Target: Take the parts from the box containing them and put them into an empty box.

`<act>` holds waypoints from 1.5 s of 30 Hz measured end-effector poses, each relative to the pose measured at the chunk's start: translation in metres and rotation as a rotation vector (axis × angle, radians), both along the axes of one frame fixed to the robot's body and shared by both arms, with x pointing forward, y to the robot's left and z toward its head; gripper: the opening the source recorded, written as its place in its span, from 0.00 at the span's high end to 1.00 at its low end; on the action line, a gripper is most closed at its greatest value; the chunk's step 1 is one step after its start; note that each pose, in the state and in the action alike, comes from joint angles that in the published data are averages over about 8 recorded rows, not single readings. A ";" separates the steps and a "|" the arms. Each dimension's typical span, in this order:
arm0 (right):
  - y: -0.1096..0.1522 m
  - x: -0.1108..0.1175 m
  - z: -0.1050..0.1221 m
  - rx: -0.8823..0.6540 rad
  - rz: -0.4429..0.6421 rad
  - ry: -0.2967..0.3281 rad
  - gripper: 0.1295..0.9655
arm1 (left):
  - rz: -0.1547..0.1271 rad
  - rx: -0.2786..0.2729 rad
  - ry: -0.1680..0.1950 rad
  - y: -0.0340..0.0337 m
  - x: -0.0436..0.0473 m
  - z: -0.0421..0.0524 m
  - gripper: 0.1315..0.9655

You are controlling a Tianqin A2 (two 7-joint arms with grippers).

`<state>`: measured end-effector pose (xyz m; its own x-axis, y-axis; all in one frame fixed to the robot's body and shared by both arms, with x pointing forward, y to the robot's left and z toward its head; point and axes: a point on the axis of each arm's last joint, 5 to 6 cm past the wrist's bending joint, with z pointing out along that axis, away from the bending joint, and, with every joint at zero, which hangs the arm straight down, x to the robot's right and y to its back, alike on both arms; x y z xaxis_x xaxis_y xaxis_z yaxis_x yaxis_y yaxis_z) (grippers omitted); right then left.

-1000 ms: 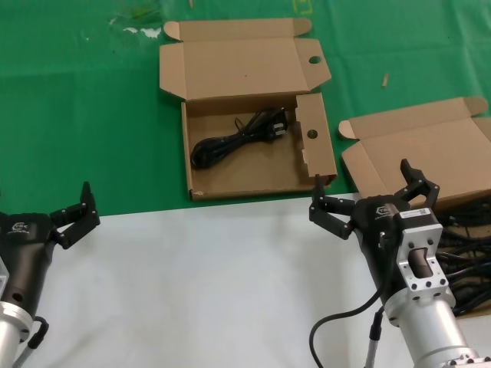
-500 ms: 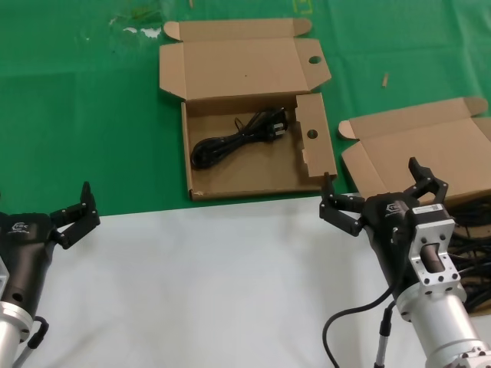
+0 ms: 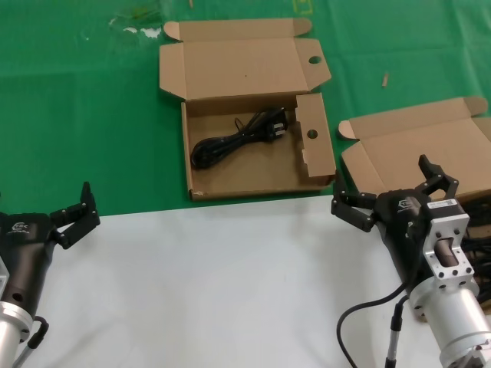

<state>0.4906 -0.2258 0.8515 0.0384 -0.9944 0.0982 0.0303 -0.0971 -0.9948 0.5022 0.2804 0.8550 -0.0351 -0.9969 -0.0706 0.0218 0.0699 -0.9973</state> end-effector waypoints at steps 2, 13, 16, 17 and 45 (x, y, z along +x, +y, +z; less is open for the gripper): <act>-0.002 0.001 0.000 0.001 0.000 0.000 0.00 | 0.000 0.000 0.000 0.0000 0.0000 0.0000 0.00; -0.016 0.006 0.000 0.007 0.000 0.003 0.00 | 0.000 0.000 0.000 0.0000 0.0000 0.0000 0.00; -0.020 0.007 0.000 0.009 0.000 0.003 0.00 | 0.000 0.000 0.000 0.0000 0.0000 0.0000 0.00; -0.021 0.007 0.000 0.009 0.000 0.004 0.00 | 0.000 0.000 0.000 0.0000 0.0000 0.0000 0.00; -0.051 0.016 0.003 0.025 -0.004 0.008 0.00 | 0.000 0.000 0.000 0.0000 0.0000 0.0000 0.00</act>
<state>0.5068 -0.2769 0.8547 0.0356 -0.9967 0.0726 0.0222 -0.0718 -0.9972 0.5022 0.2804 0.8550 -0.0351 -0.9969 -0.0706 0.0218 0.0699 -0.9973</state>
